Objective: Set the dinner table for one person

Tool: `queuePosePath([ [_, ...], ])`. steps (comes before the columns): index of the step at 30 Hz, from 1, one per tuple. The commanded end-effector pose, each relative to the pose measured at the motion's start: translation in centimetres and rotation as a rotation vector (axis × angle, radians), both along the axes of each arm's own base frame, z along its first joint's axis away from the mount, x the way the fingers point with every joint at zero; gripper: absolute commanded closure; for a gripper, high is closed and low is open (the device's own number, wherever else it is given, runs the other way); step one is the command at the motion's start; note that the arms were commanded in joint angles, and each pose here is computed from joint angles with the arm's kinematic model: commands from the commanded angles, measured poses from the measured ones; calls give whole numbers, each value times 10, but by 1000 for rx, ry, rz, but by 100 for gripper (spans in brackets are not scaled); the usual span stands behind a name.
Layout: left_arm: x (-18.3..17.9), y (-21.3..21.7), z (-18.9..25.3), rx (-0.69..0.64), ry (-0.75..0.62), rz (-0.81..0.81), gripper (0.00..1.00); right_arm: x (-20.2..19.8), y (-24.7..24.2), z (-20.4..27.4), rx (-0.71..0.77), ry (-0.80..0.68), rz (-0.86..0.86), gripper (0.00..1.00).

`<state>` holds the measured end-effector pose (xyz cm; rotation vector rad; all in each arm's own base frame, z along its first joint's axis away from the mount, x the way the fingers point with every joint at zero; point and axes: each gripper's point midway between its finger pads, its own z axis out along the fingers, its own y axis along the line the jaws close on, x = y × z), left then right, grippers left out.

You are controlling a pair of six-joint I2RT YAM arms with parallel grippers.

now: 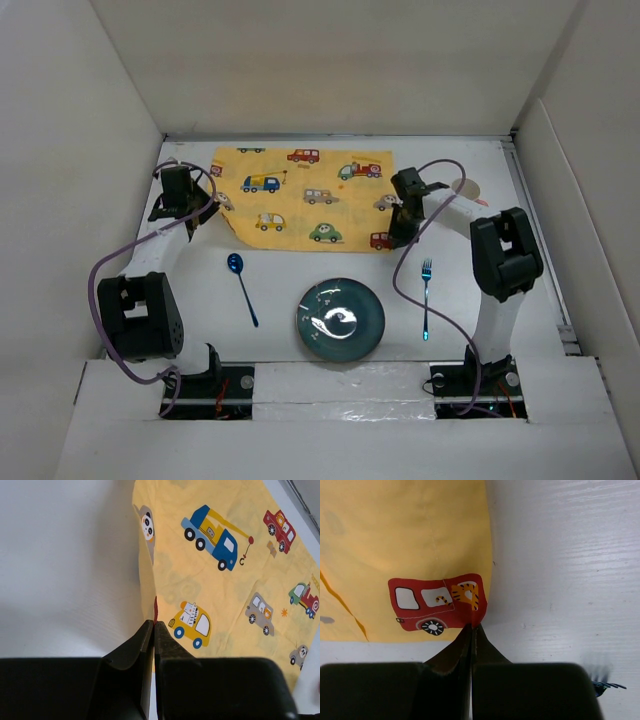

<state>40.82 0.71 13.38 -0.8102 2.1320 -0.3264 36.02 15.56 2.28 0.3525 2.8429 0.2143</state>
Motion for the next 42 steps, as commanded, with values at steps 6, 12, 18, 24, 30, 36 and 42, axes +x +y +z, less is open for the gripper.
queuePosePath([
  [6, -9, 2, 3, 26, -2, -1, 100, 30, -54, 55, -36, -168, -135, 100],
  [12, -20, -5, -18, 8, 54, -42, 100, 16, -77, 57, -33, -165, -160, 100],
  [18, -37, -24, -56, 13, 180, -123, 100, -1, -80, 43, -18, -140, -159, 100],
  [24, -46, -26, -61, 5, 188, -133, 100, -4, -83, 36, -14, -131, -167, 100],
  [30, -47, -25, -56, 16, 187, -135, 78, 0, -82, 42, -3, -157, -167, 85],
  [36, -34, -21, -35, 38, 135, -124, 70, -2, -80, 54, 12, -175, -165, 71],
  [42, -4, -20, 9, 46, 36, -127, 69, -4, -77, 82, 29, -231, -162, 57],
])
